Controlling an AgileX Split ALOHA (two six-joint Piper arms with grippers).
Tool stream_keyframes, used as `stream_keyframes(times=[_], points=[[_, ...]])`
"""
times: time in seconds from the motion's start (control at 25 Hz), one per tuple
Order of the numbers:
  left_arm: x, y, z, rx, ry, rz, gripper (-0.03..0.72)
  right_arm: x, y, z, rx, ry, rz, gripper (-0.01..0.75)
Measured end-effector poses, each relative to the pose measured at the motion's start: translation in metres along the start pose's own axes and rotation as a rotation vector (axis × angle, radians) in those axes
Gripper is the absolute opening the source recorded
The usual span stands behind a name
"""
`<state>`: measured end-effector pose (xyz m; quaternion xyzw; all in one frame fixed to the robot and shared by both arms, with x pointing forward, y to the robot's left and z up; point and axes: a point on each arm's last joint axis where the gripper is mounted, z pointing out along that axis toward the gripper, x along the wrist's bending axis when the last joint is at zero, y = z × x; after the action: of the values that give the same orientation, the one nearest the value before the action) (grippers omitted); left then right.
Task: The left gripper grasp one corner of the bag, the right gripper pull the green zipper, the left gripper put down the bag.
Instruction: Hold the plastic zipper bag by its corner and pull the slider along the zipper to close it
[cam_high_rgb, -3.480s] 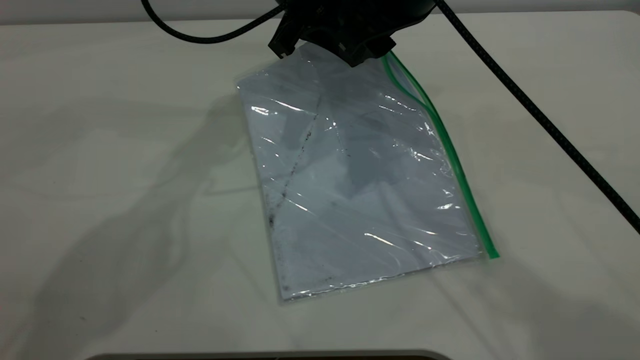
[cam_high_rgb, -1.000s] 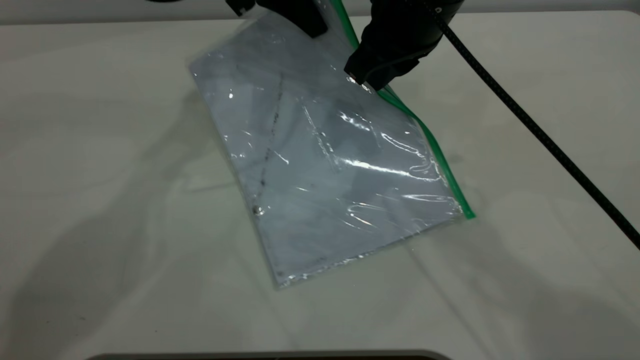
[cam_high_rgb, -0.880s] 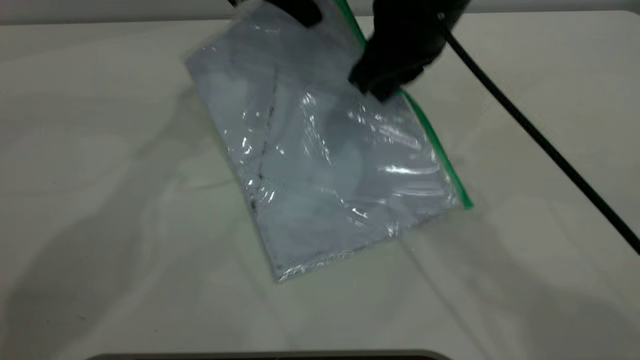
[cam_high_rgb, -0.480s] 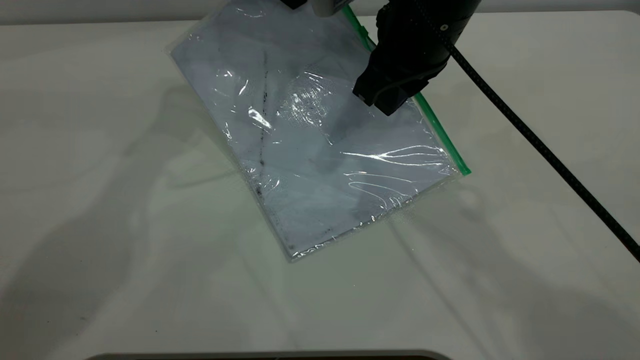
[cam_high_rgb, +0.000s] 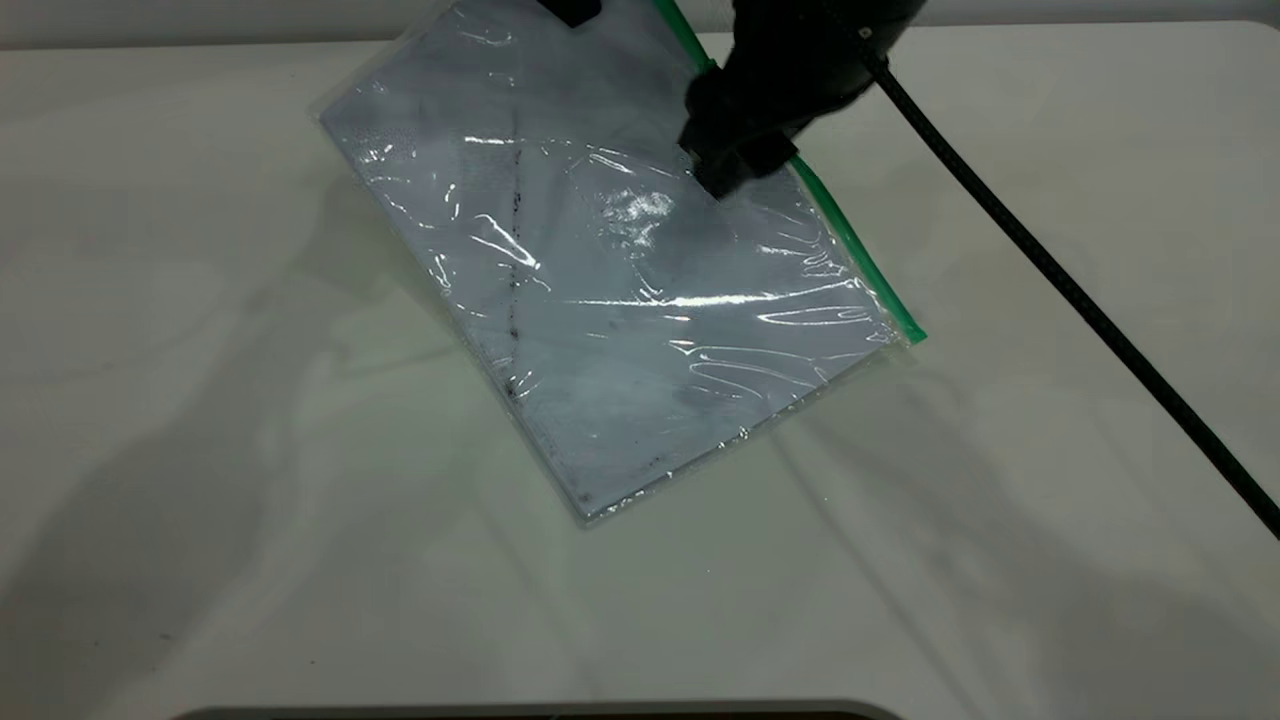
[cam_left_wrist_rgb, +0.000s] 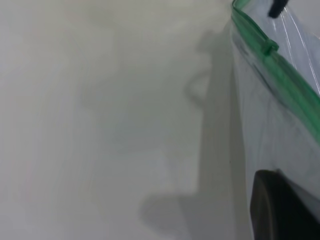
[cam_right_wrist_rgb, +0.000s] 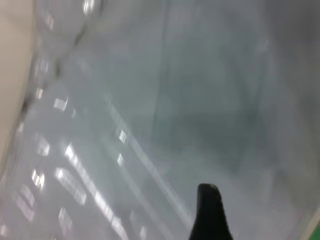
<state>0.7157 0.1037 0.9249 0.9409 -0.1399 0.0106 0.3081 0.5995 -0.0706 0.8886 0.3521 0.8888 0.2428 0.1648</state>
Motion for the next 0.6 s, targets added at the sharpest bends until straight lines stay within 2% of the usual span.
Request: stream_keyframes(times=[0.24,0.6], points=[[0.000,0.000,0.000,0.001,0.000,-0.021,0.053,-0.003,0.009,-0.001,-0.104,-0.038,0.005,0.564],[0.000,0.001,0.001,0.001,-0.002,-0.023,0.053,-0.014,0.012,-0.002,-0.157,-0.069,0.024,0.553]])
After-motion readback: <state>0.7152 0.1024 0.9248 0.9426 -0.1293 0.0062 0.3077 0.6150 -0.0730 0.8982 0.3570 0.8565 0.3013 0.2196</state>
